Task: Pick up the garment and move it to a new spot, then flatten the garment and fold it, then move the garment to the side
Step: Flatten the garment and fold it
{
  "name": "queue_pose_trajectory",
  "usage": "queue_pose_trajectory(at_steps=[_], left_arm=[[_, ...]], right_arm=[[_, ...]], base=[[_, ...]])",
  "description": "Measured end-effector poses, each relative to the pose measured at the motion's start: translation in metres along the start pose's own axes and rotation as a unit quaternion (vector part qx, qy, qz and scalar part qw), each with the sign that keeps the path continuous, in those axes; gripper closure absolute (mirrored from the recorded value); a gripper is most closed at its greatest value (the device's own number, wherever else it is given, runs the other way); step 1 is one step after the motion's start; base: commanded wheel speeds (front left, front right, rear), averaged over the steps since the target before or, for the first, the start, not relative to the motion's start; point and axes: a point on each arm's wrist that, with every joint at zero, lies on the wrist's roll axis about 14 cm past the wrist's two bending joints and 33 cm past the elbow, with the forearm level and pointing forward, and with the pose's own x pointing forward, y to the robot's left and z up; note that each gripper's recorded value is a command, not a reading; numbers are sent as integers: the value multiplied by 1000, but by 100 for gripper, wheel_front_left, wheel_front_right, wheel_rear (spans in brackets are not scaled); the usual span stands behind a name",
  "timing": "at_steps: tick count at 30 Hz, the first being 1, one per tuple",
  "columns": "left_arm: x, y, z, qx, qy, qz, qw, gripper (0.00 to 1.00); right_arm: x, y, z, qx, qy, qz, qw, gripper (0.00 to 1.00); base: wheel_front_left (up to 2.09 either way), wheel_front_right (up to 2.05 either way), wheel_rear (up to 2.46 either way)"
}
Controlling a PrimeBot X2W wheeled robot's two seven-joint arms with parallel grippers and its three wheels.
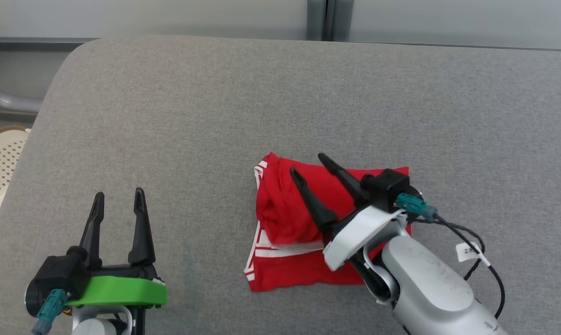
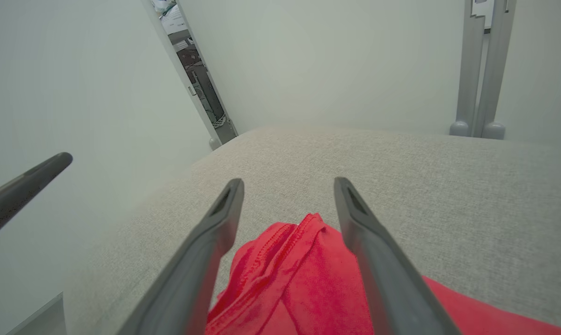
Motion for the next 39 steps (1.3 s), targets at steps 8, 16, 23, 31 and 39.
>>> queue_pose_trajectory(at_steps=[8, 16, 23, 31, 39], left_arm=[[5, -16, 2, 0, -6, -25, 1000, 0], [7, -28, 4, 0, -9, -42, 999, 0], [4, -28, 6, 5, -11, -44, 999, 0], [-1, -28, 4, 13, -8, -46, 999, 0], [-9, -26, 3, 28, -5, -47, 999, 0]], right_arm=[[-34, -69, 68, -70, -92, -106, 988, 0], [-110, -127, 79, -108, -97, -213, 966, 0], [-159, -130, 67, -101, -89, -259, 956, 0], [-188, -117, 58, -88, -90, -283, 951, 0], [-197, -107, 58, -86, -92, -288, 949, 0]], base=[[0, 0, 0], [0, 0, 0], [0, 0, 0], [0, 0, 0], [0, 0, 0]])
